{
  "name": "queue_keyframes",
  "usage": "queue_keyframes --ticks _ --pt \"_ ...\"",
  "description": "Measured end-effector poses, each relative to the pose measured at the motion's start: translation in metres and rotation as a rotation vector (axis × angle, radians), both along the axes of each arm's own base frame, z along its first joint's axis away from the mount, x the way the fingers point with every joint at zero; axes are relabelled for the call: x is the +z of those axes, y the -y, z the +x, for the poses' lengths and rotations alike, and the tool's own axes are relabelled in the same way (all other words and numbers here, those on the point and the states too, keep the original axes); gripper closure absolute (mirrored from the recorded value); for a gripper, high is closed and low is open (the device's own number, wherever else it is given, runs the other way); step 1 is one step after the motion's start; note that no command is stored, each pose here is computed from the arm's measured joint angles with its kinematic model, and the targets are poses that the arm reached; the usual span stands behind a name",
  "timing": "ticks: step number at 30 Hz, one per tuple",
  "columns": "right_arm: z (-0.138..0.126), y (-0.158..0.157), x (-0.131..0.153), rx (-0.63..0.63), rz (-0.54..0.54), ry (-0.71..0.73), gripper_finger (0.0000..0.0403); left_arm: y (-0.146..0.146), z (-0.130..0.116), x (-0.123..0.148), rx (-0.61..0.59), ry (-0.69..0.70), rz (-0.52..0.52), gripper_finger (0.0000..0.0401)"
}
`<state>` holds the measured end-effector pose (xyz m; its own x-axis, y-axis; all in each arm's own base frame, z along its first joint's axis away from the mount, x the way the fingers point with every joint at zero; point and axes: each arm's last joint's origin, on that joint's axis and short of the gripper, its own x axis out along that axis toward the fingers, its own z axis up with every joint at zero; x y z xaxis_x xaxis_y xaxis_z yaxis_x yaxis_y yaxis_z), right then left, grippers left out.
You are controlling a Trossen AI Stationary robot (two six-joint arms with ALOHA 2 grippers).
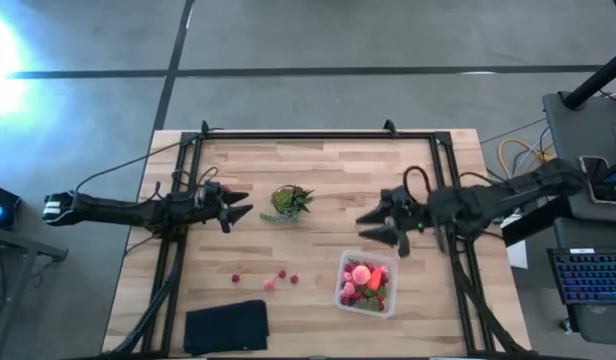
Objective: Pick and placing Produce into tupperware
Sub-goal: Put the left strawberry into the bin
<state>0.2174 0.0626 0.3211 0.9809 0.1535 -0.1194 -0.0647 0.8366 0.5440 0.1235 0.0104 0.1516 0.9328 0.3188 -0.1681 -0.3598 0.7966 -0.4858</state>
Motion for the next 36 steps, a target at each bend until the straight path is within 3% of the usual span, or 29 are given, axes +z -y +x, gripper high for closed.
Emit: queue_keyframes --ticks 4,8,14,24,36 --pt "-0.024 0.032 -0.013 -0.102 -0.083 -0.001 0.0204 0.000 0.002 0.002 0.000 0.013 0.000 0.0125" --pt "-0.060 0.049 -0.029 -0.163 -0.059 -0.010 0.0204 0.000 0.002 0.002 0.000 0.014 0.000 0.0125" --pt "-0.094 0.052 -0.055 -0.169 -0.022 0.063 0.0204 0.000 0.004 0.003 0.000 0.014 0.000 0.0125" --pt "-0.108 0.058 -0.108 -0.303 -0.093 0.017 0.0204 0.000 0.006 0.006 0.000 0.048 0.001 0.0125" --pt "-0.114 0.059 -0.146 -0.305 -0.149 -0.004 0.0204 0.000 0.007 0.015 0.000 0.142 0.002 0.0125"
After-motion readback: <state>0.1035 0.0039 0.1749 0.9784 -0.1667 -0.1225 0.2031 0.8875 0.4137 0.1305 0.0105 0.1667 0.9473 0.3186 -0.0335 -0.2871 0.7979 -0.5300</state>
